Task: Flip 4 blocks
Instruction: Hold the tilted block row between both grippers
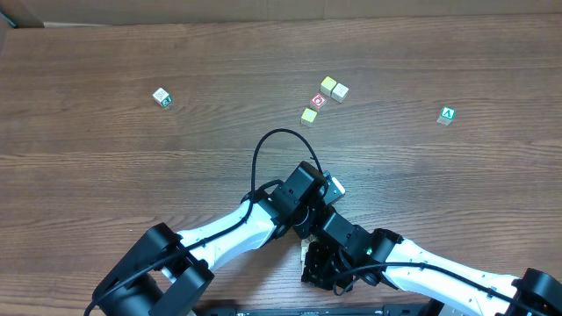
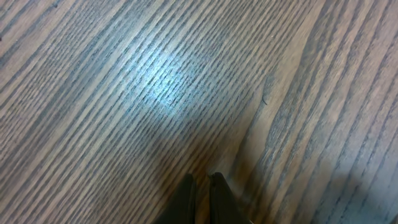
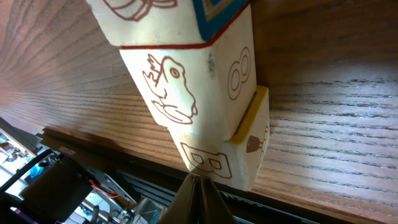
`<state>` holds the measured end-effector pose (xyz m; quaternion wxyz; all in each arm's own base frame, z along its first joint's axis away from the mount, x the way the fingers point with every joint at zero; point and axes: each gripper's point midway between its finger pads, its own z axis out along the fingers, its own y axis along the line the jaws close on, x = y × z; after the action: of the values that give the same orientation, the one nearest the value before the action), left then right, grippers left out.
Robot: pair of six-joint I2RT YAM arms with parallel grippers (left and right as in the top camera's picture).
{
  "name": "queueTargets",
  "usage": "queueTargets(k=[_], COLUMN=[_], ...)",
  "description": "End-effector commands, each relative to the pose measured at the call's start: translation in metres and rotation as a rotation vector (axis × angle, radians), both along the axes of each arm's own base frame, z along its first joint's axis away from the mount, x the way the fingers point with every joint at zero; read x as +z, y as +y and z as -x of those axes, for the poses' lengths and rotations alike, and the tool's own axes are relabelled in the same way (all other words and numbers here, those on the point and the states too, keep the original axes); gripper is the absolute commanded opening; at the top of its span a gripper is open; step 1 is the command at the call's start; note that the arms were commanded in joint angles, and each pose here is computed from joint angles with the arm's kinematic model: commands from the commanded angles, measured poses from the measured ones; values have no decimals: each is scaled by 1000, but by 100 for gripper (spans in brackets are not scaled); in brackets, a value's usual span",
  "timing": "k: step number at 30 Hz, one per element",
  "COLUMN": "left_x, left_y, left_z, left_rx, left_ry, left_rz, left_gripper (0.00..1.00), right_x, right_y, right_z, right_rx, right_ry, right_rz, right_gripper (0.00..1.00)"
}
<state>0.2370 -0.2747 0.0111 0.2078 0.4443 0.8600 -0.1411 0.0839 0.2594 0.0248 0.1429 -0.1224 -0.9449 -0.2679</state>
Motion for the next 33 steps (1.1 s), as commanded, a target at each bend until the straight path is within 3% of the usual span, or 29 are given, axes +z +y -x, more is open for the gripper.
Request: queueTargets(k=[1,33], left_x=[-11,-7], left_y=[4,3], left_z=[5,-6], left_rx=[16,42], left_ry=[18,-34], left_rz=[-24,-22], left_gripper=[4,4], right_x=[2,3], right_y=[4,4], right_z=[-9,-9], right_rx=[-6,-3], right_ry=[-43,-43], right_rz=[0,-2], right_gripper=[4,4])
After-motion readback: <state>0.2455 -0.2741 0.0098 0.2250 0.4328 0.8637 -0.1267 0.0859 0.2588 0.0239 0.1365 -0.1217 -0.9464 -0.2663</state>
